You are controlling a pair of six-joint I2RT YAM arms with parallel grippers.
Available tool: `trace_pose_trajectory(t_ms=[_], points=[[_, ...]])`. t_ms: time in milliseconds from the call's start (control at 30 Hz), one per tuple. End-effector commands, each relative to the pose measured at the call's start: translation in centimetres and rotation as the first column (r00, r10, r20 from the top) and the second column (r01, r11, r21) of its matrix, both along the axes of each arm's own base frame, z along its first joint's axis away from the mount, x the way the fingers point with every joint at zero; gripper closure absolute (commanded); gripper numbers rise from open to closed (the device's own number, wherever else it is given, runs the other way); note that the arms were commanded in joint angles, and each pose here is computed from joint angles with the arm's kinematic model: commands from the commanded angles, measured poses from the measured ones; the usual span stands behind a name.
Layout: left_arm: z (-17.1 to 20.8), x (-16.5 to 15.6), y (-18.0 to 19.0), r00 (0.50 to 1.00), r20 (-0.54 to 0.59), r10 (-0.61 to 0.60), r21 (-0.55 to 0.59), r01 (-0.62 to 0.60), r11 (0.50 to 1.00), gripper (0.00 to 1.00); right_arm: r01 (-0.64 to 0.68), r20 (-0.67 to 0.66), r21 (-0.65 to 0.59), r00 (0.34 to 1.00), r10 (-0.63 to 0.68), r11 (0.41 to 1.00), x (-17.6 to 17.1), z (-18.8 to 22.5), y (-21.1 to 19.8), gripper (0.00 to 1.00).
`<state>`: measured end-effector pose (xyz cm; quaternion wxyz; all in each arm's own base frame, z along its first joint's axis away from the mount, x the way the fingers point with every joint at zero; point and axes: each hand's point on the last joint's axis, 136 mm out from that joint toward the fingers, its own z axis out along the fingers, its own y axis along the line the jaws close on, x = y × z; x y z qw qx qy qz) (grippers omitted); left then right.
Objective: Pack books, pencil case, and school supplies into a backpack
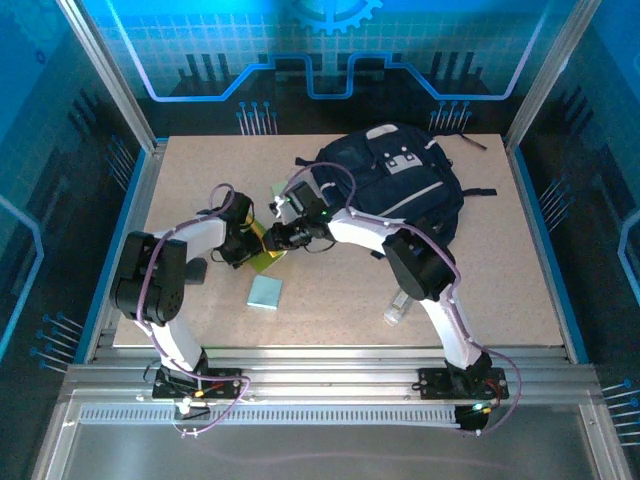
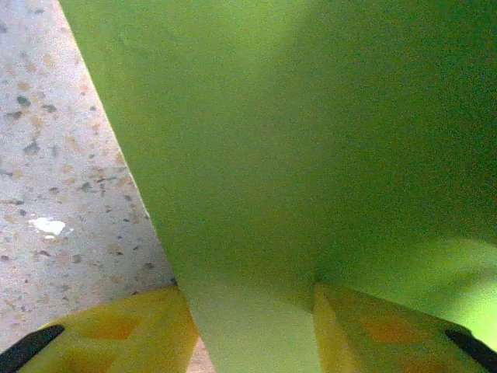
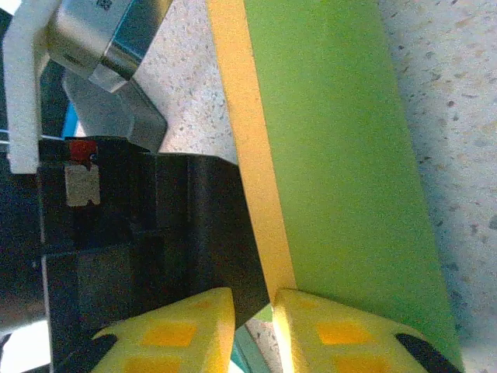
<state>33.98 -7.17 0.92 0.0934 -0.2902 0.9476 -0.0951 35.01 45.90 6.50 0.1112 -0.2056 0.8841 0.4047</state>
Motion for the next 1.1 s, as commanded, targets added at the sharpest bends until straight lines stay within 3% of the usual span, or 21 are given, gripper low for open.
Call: trace_pose_trajectory(t_ms=[0,333,600,867,1067], points=[[-2.6,-0.8,-3.2,0.999,-0.03,-0.044,-0.118,0.04,0.992,0.55,-0.032,-0.074,-0.271,0.997,0.013,0.962,-3.3,-8.0,-2.5,0.69],[-2.2,-1.1,-2.9,0.999,-0.03,-0.043,-0.107,0.04,0.993,0.55,0.125,0.147,-0.466,0.987,-0.063,0.876,1.2,-7.7,-5.8,0.6],[-2.0,-1.2,-2.8,0.999,-0.027,-0.044,-0.1,0.041,0.994,0.55,0.138,0.198,-0.491,0.979,-0.044,0.86,2.6,-7.4,-6.7,0.58],[-2.0,-1.1,-2.8,0.999,-0.023,-0.041,-0.1,0.038,0.994,0.55,0.073,0.137,-0.387,0.99,-0.021,0.919,1.8,-6.9,-4.6,0.72],[-2.1,-1.1,-2.8,0.999,-0.024,-0.043,-0.101,0.04,0.994,0.55,0.084,0.073,-0.254,0.995,-0.067,0.963,1.6,-4.0,-4.1,0.82]])
